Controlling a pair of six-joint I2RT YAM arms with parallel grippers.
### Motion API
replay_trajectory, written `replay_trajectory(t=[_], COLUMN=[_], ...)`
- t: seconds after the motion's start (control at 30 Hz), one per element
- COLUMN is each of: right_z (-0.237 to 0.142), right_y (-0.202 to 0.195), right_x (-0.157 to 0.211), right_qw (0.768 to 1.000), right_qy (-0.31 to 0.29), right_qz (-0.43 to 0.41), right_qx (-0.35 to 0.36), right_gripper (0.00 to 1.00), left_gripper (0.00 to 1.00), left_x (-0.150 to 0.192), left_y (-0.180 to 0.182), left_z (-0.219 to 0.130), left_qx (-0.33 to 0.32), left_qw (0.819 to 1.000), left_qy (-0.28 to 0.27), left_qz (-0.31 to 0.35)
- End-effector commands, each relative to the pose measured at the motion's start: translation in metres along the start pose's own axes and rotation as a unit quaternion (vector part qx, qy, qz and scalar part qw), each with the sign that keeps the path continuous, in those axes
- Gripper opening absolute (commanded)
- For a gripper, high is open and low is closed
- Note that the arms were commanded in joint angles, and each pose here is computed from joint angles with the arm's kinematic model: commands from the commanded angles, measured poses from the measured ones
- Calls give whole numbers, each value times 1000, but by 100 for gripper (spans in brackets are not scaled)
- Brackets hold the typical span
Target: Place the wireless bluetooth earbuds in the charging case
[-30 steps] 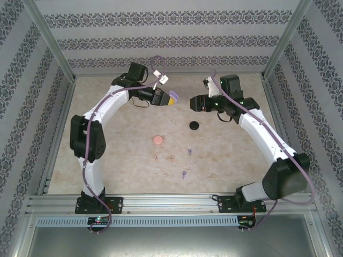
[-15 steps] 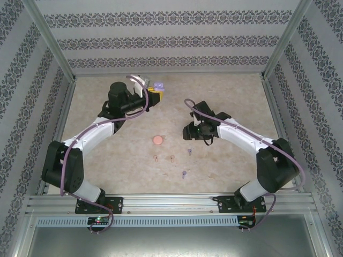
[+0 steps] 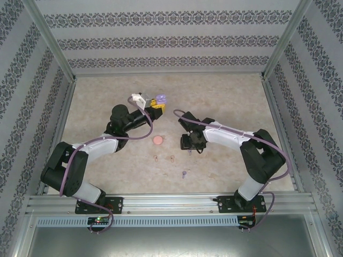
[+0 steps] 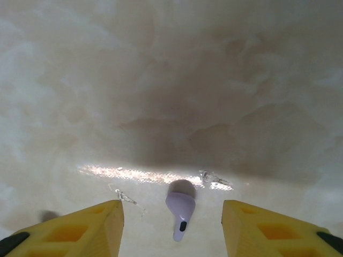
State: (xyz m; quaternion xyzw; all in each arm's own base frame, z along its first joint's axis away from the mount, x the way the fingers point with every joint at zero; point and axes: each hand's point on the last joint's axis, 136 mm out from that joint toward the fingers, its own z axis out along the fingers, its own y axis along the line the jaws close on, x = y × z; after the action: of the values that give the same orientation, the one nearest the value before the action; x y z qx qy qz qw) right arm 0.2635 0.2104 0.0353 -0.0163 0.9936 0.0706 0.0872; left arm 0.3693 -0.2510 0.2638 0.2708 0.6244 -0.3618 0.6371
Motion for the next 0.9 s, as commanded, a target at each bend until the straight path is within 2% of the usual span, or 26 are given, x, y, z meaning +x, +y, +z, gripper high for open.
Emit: replay_trajectory(t=[0.0,0.43,0.87], right_z=[11,27,32], right_y=[-9,-12,-7], right_x=[9,15,15], right_qw=[999,998,998], right_qy=[9,23,26], right_qz=[9,7,3], right_qx=[34,57,55], right_gripper=[50,39,26], left_gripper=[0,0,0], left_x=[-39,-46,-45], left_y=[-16,-22,-22], left_z=[-6,-19,-18], left_qx=[21,16,19], left_qw=[994,992,993], left_qy=[-83,-106,-100], left_qz=[64,70,67])
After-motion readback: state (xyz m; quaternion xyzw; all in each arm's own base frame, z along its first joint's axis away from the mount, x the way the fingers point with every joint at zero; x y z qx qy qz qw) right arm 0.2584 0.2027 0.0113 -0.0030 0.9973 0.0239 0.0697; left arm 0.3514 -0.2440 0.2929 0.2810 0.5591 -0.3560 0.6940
